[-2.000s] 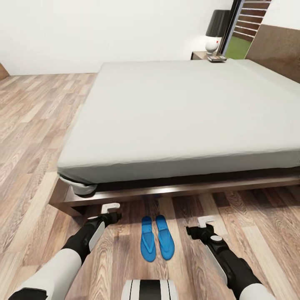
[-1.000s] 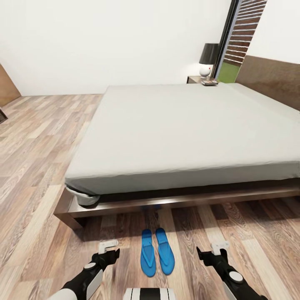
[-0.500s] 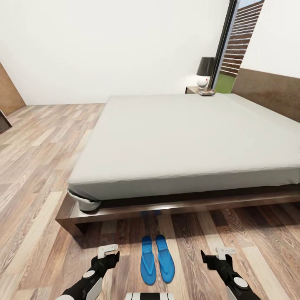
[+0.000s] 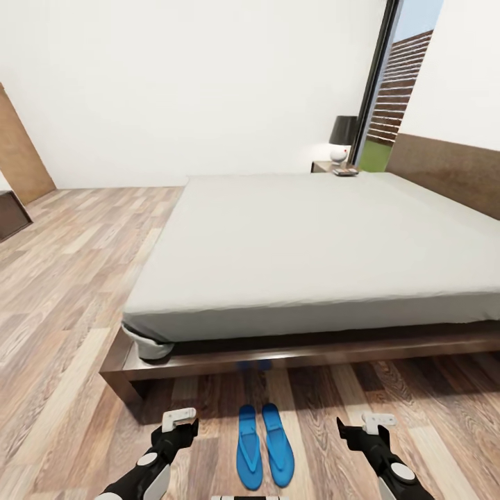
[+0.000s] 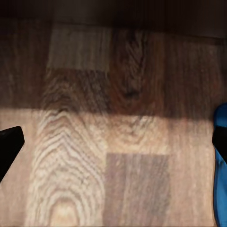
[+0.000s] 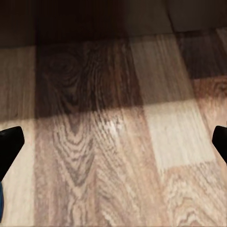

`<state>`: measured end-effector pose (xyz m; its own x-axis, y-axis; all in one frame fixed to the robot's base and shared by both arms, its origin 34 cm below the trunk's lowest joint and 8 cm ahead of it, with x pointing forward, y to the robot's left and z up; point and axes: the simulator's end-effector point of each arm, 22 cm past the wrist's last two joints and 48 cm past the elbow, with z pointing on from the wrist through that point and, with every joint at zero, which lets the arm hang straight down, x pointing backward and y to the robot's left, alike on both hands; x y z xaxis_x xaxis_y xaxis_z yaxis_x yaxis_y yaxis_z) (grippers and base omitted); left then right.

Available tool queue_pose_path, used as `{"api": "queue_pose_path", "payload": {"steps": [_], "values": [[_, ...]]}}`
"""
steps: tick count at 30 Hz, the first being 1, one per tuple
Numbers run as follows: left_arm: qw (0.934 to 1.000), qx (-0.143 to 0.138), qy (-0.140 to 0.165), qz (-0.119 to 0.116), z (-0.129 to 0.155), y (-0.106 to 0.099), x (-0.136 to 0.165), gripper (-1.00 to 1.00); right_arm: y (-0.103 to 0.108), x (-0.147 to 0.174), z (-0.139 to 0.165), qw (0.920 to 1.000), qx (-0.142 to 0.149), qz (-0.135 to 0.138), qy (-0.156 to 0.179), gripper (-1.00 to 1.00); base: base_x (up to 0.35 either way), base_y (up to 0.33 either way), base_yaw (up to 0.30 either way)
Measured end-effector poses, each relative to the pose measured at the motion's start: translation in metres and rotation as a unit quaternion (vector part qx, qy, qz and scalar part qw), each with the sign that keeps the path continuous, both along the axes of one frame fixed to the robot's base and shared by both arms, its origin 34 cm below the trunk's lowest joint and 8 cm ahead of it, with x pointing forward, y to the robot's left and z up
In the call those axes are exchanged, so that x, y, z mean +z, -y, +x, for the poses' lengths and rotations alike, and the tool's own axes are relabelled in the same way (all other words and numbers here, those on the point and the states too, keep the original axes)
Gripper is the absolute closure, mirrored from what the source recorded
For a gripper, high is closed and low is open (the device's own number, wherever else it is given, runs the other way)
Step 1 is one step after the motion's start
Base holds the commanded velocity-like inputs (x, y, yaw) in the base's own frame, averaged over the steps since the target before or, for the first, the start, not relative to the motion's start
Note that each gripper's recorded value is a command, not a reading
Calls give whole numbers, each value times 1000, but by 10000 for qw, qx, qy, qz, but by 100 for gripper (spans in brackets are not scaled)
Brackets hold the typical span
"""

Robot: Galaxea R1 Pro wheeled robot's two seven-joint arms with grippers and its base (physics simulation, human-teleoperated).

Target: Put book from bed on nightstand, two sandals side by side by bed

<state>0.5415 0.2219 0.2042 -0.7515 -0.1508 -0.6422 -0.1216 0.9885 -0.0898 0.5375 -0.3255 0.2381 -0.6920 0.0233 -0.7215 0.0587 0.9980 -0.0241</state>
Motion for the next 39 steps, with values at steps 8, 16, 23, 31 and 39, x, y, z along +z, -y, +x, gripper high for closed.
{"api": "queue_pose_path", "payload": {"steps": [8, 16, 23, 31, 39], "values": [[9999, -1, 165, -5, 10, 1, 16, -100, 0, 15, 8, 9999, 5, -2, 158, -100, 0, 0, 231], [9999, -5, 169, -11, 10, 1, 16, -100, 0, 15, 8, 9999, 4, -2, 157, -100, 0, 0, 243], [9999, -6, 167, -13, 10, 2, 16, -100, -1, 15, 8, 9999, 0, 5, 158, -100, 0, 0, 243], [9999, -8, 167, -17, 10, 2, 16, -100, 0, 15, 8, 9999, -1, 3, 158, -100, 0, 0, 243], [9999, -8, 164, -16, 9, 2, 16, -100, 0, 15, 8, 9999, -1, 5, 158, -100, 0, 0, 243]]}}
